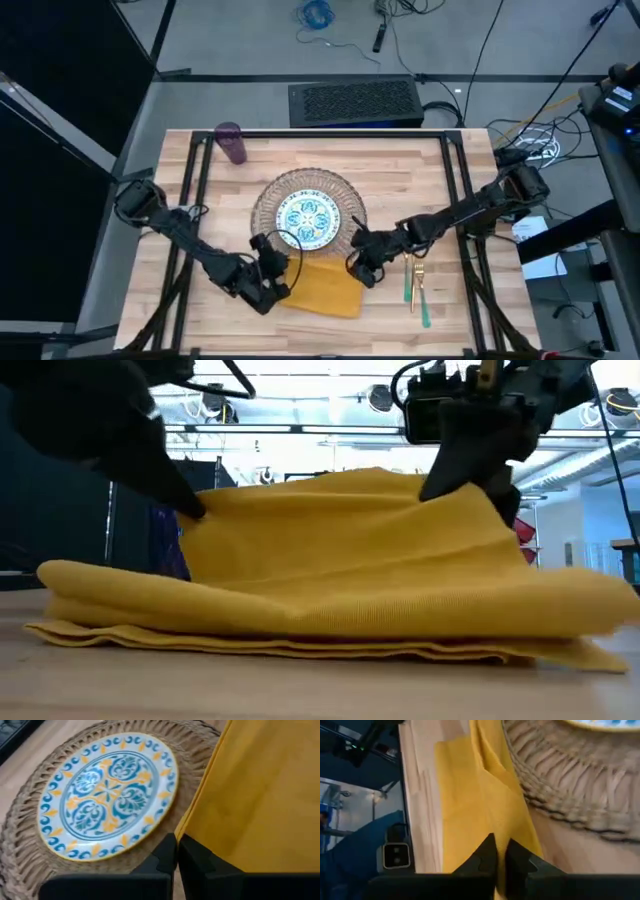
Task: Set table place
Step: Fold the yellow table napkin
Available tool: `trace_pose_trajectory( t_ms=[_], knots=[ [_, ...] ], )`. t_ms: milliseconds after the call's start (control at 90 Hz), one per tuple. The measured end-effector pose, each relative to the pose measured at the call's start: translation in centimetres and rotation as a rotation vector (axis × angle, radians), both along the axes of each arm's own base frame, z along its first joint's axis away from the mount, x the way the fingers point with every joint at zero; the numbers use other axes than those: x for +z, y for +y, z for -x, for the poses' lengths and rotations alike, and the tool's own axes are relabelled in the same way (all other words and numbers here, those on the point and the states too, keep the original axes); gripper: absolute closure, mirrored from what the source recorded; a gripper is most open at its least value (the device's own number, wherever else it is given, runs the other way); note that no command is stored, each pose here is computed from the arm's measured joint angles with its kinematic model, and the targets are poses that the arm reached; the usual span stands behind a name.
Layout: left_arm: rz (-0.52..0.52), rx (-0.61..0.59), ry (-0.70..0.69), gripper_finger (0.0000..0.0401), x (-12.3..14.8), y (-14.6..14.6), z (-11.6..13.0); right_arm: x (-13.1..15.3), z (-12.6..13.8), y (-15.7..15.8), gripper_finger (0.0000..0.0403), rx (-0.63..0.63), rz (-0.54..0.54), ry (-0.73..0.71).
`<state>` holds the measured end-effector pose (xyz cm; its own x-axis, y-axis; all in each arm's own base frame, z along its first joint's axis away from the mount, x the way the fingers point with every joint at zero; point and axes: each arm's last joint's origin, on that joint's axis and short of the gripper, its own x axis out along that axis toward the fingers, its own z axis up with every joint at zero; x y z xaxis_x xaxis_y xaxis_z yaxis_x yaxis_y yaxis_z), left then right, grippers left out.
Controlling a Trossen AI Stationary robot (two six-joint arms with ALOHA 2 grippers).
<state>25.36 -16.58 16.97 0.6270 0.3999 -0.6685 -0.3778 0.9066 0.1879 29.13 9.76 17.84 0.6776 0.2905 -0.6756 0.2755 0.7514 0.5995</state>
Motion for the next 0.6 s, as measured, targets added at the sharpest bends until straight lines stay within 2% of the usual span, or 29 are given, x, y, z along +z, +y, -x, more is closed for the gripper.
trace_pose_trajectory(
  t_ms=[289,600],
  knots=[
    [-0.035,0.013,0.006,0.0401,0.0,0.3,0.1,-0.3,-0.6,-2.8,0.0403,-0.047,0.068,0.011],
    [-0.070,0.033,0.011,0.0401,0.0,0.8,0.0,-0.3,-0.8,-4.1,0.0403,-0.021,0.100,0.010]
  ],
)
